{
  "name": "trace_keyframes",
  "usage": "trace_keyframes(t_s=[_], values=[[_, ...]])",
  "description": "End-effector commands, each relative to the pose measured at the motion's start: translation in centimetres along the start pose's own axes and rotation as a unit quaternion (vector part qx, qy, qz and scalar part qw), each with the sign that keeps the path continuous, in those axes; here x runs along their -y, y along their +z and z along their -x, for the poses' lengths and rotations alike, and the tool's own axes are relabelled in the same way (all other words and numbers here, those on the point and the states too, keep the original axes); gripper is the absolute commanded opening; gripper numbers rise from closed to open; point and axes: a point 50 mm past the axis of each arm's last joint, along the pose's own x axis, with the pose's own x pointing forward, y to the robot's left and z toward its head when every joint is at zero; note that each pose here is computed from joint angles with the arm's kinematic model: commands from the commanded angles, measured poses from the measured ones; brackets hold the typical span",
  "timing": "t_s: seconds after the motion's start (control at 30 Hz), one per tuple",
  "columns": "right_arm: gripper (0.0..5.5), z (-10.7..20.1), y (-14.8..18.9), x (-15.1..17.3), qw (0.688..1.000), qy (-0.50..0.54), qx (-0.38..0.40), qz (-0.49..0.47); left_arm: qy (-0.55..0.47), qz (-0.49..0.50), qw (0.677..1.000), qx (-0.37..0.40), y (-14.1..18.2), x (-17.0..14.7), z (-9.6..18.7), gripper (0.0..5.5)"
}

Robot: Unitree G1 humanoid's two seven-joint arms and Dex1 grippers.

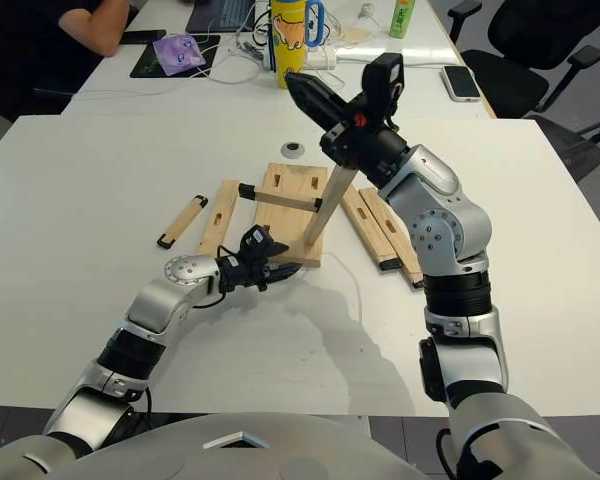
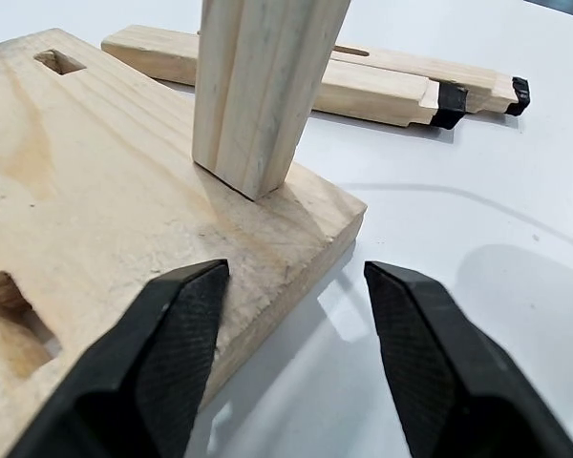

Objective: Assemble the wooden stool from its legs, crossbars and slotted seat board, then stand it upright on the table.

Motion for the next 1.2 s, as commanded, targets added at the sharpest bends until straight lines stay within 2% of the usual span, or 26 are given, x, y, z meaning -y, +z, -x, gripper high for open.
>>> trace_keyframes(t_s=[0.03, 0.1, 0.17, 0.27, 0.33, 0.4, 0.53, 1.1, 1.2], values=[[0.03, 2.3, 4.7, 4.2, 0.987, -0.136, 0.087, 0.017, 0.01, 0.048, 0.997, -0.064, -3.4, 0.7, 0.1, 2.65], [0.03, 4.6, 4.0, 5.9, 0.973, -0.218, 0.052, 0.061, 0.017, 0.042, 0.998, -0.042, -2.7, 1.1, 0.0, 2.65], [0.03, 7.1, 1.3, 6.6, 0.957, -0.279, -0.023, 0.082, 0.029, 0.038, 0.999, 0.002, -1.2, 1.3, 0.1, 2.65], [0.03, 11.1, -4.4, 5.5, 0.923, -0.329, -0.177, 0.095, 0.063, -0.01, 0.995, 0.078, 1.5, 1.3, 0.9, 2.65], [0.21, 12.8, -6.8, 3.9, 0.908, -0.321, -0.245, 0.112, 0.072, -0.022, 0.99, 0.122, 3.0, 1.6, 1.4, 2.65], [0.45, 13.6, -7.6, 2.6, 0.907, -0.317, -0.258, 0.103, 0.077, -0.022, 0.985, 0.156, 4.0, 1.9, 1.8, 2.65], [1.04, 14.8, -8.3, 1.3, 0.899, -0.322, -0.283, 0.089, 0.083, -0.018, 0.982, 0.169, 4.4, 2.2, 2.0, 2.65], [3.41, 15.5, -9.2, 2.8, 0.872, -0.285, -0.393, 0.059, 0.096, 0.014, 0.979, 0.182, 4.4, 2.9, 2.2, 2.65], [3.49, 15.5, -9.3, 2.9, 0.866, -0.292, -0.403, 0.05, 0.098, 0.015, 0.978, 0.183, 4.5, 2.9, 2.2, 2.65]])
